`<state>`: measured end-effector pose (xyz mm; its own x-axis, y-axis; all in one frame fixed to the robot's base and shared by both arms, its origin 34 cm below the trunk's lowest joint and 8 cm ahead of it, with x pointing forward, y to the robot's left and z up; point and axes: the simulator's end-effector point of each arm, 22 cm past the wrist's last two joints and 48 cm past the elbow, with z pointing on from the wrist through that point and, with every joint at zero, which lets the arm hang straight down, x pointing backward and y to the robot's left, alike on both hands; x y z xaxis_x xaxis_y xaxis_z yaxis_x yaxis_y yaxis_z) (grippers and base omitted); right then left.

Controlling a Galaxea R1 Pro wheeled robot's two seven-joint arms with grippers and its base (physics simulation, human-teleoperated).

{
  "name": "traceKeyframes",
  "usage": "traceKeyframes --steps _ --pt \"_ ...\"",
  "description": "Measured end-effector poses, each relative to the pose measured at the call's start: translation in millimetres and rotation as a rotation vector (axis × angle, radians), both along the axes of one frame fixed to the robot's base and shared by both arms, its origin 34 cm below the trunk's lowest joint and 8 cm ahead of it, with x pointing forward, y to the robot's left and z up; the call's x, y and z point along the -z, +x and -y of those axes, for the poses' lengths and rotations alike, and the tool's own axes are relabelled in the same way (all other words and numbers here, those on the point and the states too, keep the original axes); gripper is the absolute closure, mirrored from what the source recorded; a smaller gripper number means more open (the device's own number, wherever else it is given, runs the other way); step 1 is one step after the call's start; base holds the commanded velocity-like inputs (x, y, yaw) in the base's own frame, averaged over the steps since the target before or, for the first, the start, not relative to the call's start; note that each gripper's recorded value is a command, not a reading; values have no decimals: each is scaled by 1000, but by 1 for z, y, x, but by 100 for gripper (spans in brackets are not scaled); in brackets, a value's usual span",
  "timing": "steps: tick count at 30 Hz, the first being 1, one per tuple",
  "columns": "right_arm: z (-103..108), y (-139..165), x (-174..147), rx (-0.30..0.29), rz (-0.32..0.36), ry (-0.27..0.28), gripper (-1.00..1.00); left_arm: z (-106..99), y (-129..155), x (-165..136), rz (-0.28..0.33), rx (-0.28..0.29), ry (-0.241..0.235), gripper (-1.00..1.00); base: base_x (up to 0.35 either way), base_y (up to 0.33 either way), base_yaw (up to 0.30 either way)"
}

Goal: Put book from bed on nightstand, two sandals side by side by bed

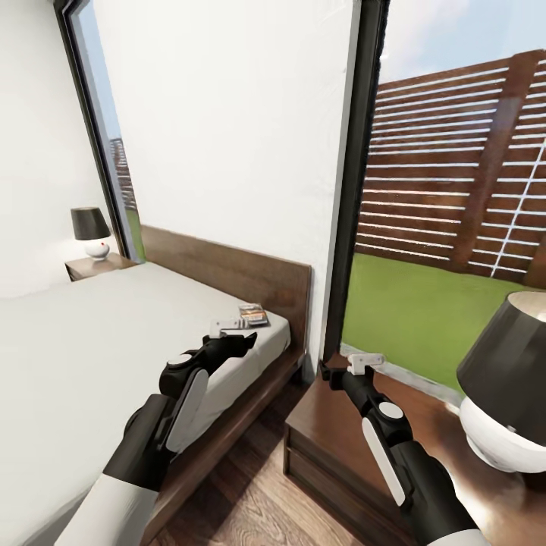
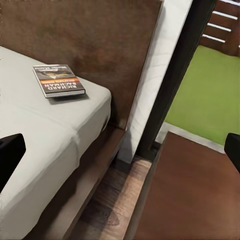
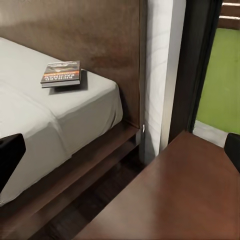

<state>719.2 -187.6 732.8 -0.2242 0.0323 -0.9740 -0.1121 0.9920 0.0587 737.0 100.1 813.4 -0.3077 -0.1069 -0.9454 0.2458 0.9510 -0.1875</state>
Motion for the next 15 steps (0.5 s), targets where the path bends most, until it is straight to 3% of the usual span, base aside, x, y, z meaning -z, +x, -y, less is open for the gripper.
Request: traceKeyframes --steps 15 --pt "0 6 -31 0 0 0 -100 -1 6 -32 0 -1 -4 -100 0 0 0"
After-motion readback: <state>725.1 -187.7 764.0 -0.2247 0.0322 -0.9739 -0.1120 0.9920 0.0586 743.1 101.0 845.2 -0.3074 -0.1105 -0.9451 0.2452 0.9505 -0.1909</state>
